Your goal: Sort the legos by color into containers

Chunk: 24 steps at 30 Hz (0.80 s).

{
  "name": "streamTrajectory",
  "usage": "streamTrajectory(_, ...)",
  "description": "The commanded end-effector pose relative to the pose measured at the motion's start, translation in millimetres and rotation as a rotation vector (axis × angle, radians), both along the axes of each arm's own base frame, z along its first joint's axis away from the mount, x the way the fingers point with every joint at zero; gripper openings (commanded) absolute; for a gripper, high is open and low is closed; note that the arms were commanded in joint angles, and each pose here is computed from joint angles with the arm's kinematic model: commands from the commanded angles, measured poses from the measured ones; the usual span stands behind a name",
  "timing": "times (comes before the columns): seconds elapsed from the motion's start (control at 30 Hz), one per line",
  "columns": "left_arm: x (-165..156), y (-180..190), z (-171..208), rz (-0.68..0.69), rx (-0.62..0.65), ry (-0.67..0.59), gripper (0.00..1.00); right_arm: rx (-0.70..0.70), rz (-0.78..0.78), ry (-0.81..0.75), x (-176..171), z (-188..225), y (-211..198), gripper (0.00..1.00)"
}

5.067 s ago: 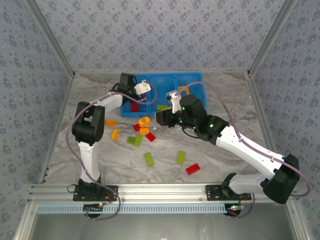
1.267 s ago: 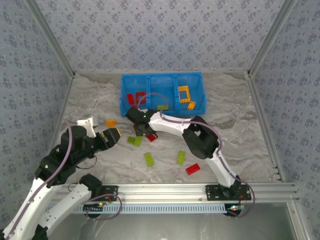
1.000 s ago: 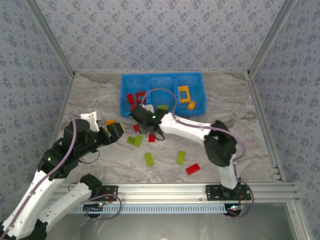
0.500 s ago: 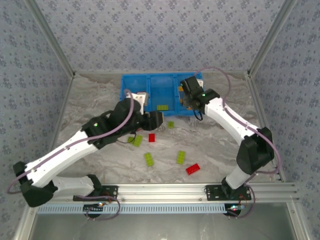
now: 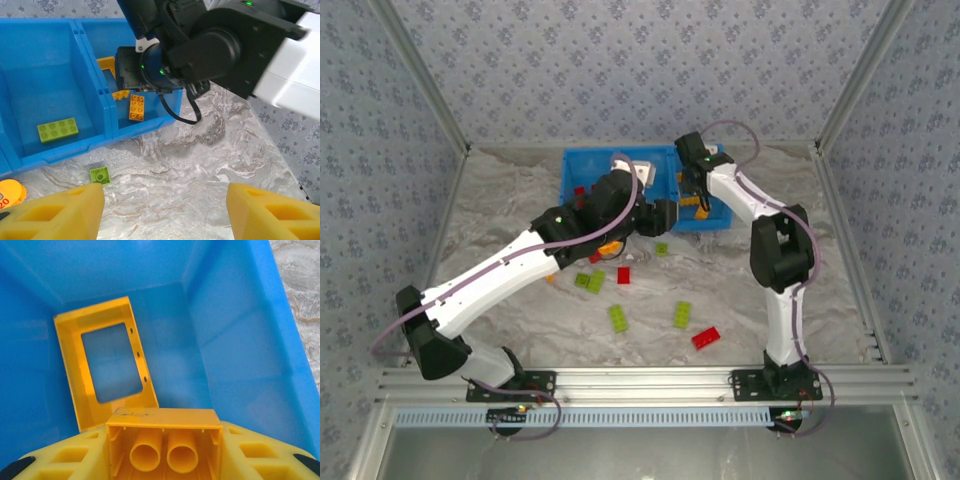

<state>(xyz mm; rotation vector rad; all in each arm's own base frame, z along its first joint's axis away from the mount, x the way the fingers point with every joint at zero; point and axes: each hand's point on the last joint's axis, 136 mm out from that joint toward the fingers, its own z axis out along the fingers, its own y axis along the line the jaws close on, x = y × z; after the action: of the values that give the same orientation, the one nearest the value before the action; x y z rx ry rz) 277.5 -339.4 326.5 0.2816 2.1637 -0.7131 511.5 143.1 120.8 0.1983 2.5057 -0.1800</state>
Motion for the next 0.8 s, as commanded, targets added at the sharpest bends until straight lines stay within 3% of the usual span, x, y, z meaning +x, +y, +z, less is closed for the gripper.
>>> streamTrajectory(0.0,2.4,2.7,15.8,-0.004,-0.038,-0.039,0.66,-0.084,-0.021,0.035,7.5,-7.7,-13.2,0.49)
streamTrajectory(0.3,2.4,13.9,5.4,0.017,-0.036,-0.026,0.66,-0.161,-0.055,0.051,20.2,-18.1,-21.4,0.54)
streamTrajectory(0.77,0.3,19.2,2.4,0.022,-0.027,-0.018,0.66,-0.16,-0.058,0.045,20.7,-10.3,-18.6,0.66)
